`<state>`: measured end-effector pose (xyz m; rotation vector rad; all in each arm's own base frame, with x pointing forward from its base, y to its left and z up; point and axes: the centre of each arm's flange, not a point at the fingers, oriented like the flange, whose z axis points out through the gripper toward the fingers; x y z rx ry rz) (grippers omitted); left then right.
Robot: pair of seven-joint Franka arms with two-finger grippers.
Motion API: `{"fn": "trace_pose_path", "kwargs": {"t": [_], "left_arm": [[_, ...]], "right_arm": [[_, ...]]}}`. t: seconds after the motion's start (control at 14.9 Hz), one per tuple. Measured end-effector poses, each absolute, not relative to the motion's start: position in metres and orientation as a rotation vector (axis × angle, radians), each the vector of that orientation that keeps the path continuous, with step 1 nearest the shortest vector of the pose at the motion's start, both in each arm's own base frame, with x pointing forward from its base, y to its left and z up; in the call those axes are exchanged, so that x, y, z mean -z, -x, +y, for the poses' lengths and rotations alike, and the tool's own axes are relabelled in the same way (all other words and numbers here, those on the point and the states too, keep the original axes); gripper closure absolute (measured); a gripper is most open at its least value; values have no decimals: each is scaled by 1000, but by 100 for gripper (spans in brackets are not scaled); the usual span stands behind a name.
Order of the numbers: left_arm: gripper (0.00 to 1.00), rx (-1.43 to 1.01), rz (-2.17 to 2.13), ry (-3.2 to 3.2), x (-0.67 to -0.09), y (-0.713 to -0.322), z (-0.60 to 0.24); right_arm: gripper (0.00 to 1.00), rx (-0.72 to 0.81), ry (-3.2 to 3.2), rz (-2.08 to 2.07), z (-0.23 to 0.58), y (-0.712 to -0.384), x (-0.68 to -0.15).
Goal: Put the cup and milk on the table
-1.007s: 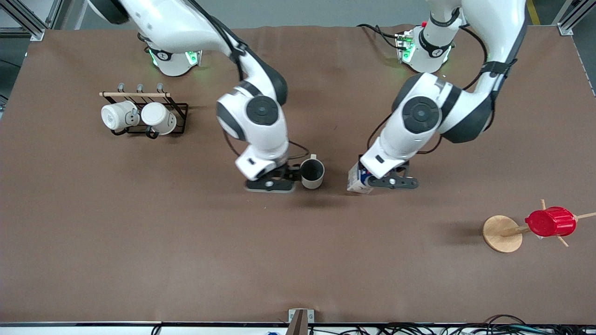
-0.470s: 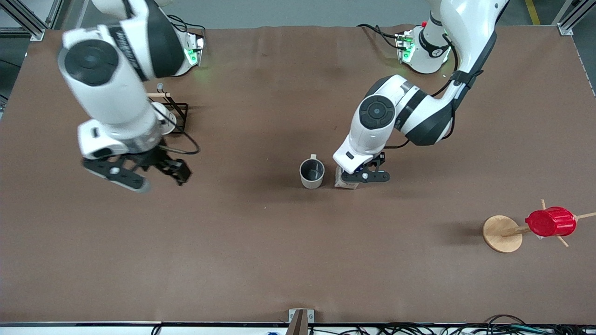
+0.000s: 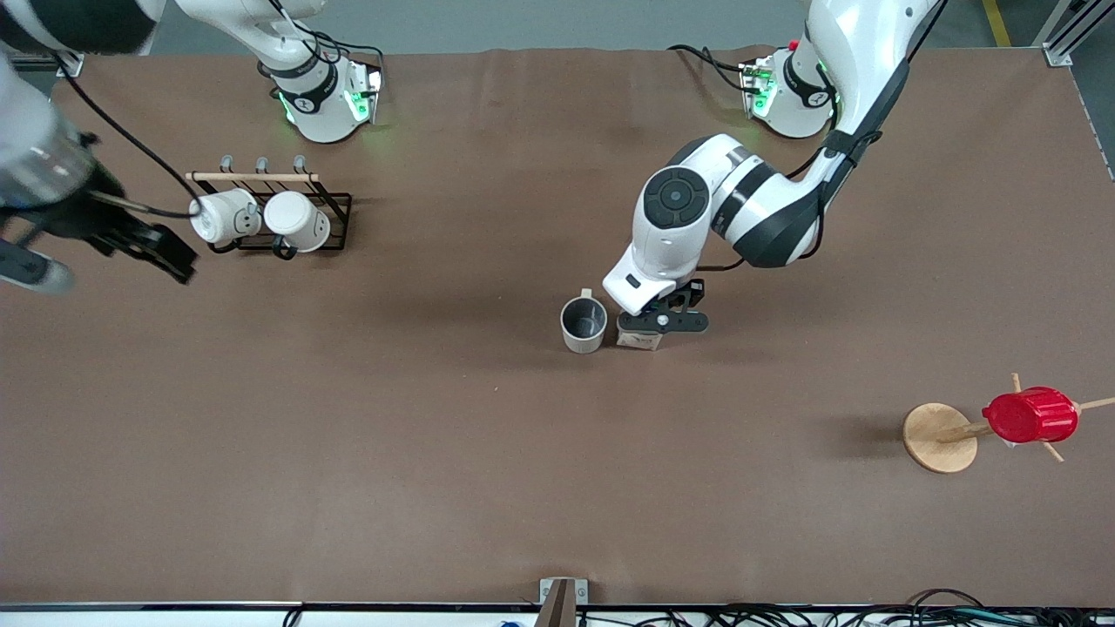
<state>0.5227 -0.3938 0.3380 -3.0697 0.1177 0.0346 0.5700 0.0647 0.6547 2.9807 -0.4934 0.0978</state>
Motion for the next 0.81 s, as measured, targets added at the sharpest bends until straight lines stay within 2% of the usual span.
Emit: {"fn": "trace_pose_path", "kwargs": {"t": [0.34,0.67,0.81], "left_arm": [[70,-50,121,3062,-335,-521,-394],[70,-51,122,3062,-335,-521,-394],[59,-50,121,3064,-335,-522,-395]], "right_arm": [[0,-13,-3063,-457,-14,-553,-671],[0,1,-3070,-438,-29,-553,-668],[0,6,-3073,-422,-42,-552,-667]]}}
